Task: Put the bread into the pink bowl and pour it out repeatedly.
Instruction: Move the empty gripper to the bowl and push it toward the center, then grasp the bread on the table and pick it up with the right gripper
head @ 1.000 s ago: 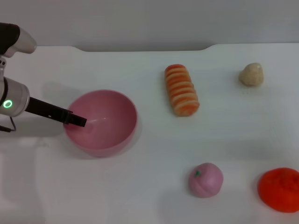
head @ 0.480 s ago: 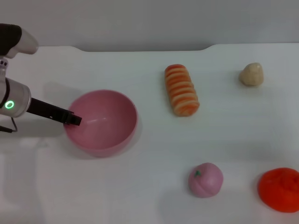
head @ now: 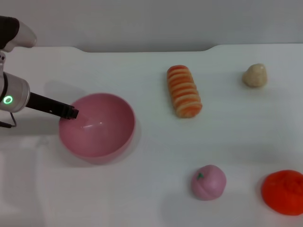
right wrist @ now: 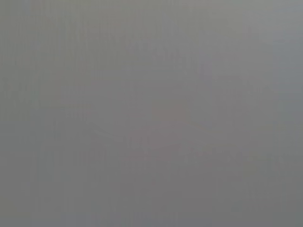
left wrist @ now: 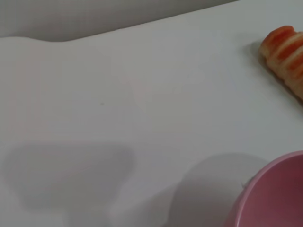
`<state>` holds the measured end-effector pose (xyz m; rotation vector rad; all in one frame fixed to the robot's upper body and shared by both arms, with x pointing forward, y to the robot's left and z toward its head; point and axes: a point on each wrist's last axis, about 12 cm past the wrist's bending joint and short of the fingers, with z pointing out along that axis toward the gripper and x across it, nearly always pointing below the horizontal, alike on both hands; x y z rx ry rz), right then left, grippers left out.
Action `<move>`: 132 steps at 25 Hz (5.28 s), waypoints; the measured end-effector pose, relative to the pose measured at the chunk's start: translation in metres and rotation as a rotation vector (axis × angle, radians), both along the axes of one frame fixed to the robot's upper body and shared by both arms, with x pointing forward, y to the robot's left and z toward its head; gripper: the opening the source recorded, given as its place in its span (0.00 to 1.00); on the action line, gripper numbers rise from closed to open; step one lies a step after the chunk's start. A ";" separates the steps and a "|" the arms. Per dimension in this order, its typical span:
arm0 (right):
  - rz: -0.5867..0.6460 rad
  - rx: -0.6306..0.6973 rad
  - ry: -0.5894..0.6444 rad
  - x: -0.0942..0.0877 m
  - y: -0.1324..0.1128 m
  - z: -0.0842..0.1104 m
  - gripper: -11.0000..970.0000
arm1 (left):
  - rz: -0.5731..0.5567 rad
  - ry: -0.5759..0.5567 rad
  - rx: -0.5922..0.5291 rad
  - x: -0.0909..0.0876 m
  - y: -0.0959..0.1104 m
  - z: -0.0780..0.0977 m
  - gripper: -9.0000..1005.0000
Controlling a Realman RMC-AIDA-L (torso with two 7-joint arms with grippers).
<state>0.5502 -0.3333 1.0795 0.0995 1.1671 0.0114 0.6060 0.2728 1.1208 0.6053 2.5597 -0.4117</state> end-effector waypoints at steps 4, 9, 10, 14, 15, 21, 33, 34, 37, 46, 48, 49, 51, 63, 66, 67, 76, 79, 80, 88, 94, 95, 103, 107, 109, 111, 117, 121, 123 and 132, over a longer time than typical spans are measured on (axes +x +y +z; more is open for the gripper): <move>0.000 0.001 0.001 0.000 0.000 0.000 0.60 | -0.001 -0.005 -0.001 0.001 -0.001 0.001 0.04; 0.016 -0.006 0.010 0.000 0.002 -0.001 0.60 | -0.007 -0.005 -0.003 0.001 -0.002 0.003 0.04; 0.036 -0.011 0.018 0.002 0.005 -0.001 0.60 | -0.007 -0.010 -0.003 0.002 -0.002 0.005 0.04; 0.173 -0.006 0.106 0.021 0.021 -0.001 0.60 | -0.004 -0.055 0.004 0.004 0.000 0.015 0.04; 0.204 -0.003 0.141 0.027 0.024 0.000 0.60 | -0.002 -0.061 0.005 0.004 0.001 0.016 0.04; 0.387 -0.093 0.379 0.069 0.058 0.013 0.61 | 0.010 -0.085 0.006 0.002 0.005 0.016 0.04; 0.774 -0.211 0.846 0.103 0.118 0.036 0.62 | 0.029 -0.125 -0.027 -0.005 0.018 0.008 0.04; 0.806 -0.224 0.881 0.104 0.120 0.039 0.62 | 0.029 -0.125 -0.027 -0.005 0.018 0.008 0.04; 0.904 -0.238 0.989 0.105 0.126 0.052 0.62 | 0.030 -0.137 -0.022 -0.005 0.021 0.009 0.04; 1.013 -0.409 1.182 0.109 0.133 0.097 0.63 | 0.011 -0.148 -0.015 -0.003 0.018 0.008 0.04; 1.029 -0.462 1.206 0.111 0.137 0.107 0.63 | 0.010 -0.147 -0.016 -0.004 0.017 0.008 0.04; 1.033 -0.490 1.219 0.113 0.139 0.112 0.63 | 0.009 -0.147 -0.017 -0.004 0.017 0.008 0.04; 1.029 -0.543 1.243 0.115 0.143 0.119 0.63 | 0.007 -0.143 -0.022 -0.004 0.016 0.007 0.04; 0.967 -0.577 1.227 0.111 0.160 0.087 0.64 | 0.003 -0.146 -0.072 -0.006 0.010 0.007 0.04; 0.968 -0.579 1.210 0.106 0.165 0.073 0.64 | -0.002 -0.151 -0.078 -0.004 0.007 0.009 0.04; 0.967 -0.577 1.207 0.105 0.167 0.070 0.64 | -0.005 -0.153 -0.078 -0.003 0.006 0.010 0.04; 0.904 -0.568 1.197 0.109 0.170 0.055 0.65 | -0.024 -0.171 -0.073 0.004 -0.002 0.014 0.04; 0.885 -0.559 1.192 0.109 0.171 0.052 0.65 | -0.022 -0.174 -0.073 0.004 -0.002 0.014 0.04; 0.879 -0.554 1.192 0.109 0.171 0.050 0.65 | -0.021 -0.172 -0.073 0.004 -0.002 0.014 0.04; 0.874 -0.475 1.200 0.105 0.172 0.034 0.71 | -0.021 -0.168 -0.074 0.005 -0.003 0.013 0.04; 0.857 -0.450 1.221 0.099 0.168 0.022 0.71 | -0.020 -0.168 -0.081 0.006 -0.004 0.013 0.04; 0.855 -0.438 1.223 0.098 0.167 0.020 0.71 | -0.020 -0.169 -0.085 0.006 -0.004 0.014 0.04; 0.832 -0.413 1.230 0.095 0.160 0.012 0.70 | -0.045 -0.161 -0.092 0.006 -0.012 0.014 0.04; 0.815 -0.402 1.235 0.093 0.155 0.008 0.70 | -0.057 -0.159 -0.090 0.006 -0.015 0.015 0.04; 0.806 -0.397 1.237 0.092 0.153 0.006 0.70 | -0.062 -0.158 -0.089 0.007 -0.017 0.015 0.04; 0.801 -0.392 1.239 0.092 0.152 0.005 0.70 | -0.064 -0.156 -0.089 0.006 -0.018 0.014 0.04; 0.797 -0.380 1.245 0.092 0.150 0.004 0.69 | -0.074 -0.145 -0.089 0.005 -0.020 0.012 0.04; 0.796 -0.379 1.247 0.091 0.150 0.003 0.69 | -0.076 -0.137 -0.102 0.003 -0.021 0.011 0.04; 0.796 -0.380 1.247 0.091 0.150 0.003 0.69 | -0.076 -0.133 -0.110 0.001 -0.021 0.010 0.04; 0.808 -0.438 1.254 0.088 0.154 0.001 0.52 | -0.076 -0.123 -0.125 -0.002 -0.020 0.009 0.04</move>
